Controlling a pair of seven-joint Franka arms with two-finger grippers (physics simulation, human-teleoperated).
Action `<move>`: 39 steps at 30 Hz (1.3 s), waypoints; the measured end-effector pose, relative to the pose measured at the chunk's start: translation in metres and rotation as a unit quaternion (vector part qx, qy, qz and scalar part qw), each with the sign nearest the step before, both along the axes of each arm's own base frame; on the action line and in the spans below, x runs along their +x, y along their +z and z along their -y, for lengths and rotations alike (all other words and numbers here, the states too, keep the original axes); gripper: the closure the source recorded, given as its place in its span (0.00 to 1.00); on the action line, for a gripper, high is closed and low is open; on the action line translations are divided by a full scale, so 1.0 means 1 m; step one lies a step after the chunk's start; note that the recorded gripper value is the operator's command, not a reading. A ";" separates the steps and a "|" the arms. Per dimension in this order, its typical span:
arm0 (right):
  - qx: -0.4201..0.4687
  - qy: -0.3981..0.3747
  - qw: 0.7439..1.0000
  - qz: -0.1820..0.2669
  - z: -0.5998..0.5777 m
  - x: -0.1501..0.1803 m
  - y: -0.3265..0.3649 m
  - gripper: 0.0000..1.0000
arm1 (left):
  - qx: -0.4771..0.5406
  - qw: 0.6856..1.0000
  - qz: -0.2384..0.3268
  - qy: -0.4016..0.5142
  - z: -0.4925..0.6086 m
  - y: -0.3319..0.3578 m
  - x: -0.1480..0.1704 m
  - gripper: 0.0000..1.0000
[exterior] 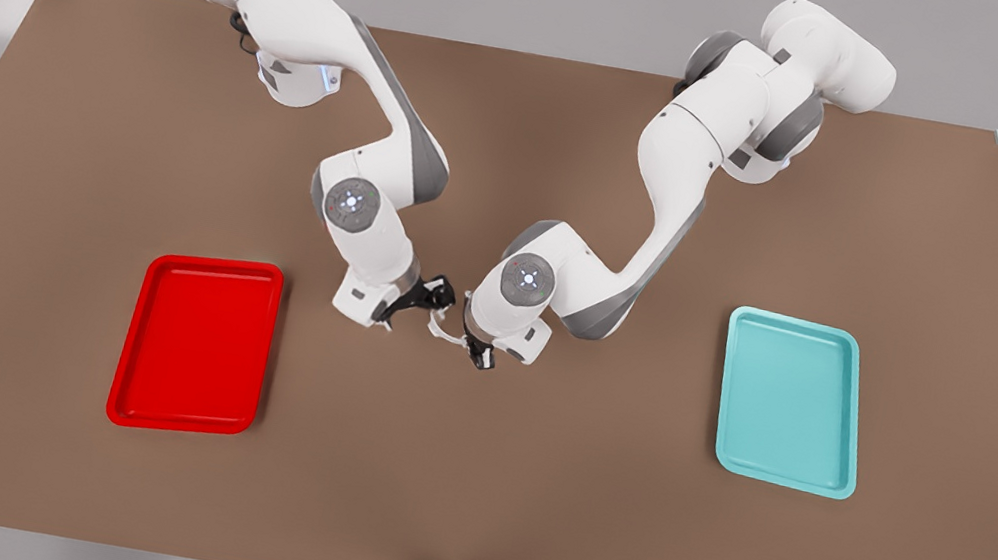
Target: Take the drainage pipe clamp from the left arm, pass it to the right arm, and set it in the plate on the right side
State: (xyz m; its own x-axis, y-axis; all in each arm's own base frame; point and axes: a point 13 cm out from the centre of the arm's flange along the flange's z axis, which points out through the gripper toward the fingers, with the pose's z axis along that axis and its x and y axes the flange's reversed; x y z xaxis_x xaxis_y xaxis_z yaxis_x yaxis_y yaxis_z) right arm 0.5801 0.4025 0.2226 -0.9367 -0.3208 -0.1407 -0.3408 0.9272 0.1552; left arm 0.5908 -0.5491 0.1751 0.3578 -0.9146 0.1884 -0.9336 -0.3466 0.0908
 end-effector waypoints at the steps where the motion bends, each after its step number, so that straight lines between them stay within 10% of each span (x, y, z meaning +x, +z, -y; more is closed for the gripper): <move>1: -0.002 0.001 1.000 -0.003 -0.001 -0.006 -0.005 0.00 | 0.000 1.000 -0.001 0.004 0.000 -0.001 0.000 0.79; 21: -0.018 -0.001 1.000 -0.022 -0.014 -0.043 -0.058 0.00 | -0.002 0.998 -0.007 0.056 0.003 0.003 0.005 0.79; 26: -0.022 0.000 0.999 -0.031 -0.014 -0.048 -0.070 0.44 | -0.001 0.998 -0.008 0.063 0.001 0.004 0.006 0.79; 39: -0.018 0.002 1.000 -0.024 -0.020 -0.044 -0.057 0.56 | 0.000 0.997 -0.011 0.074 -0.002 0.004 0.008 0.79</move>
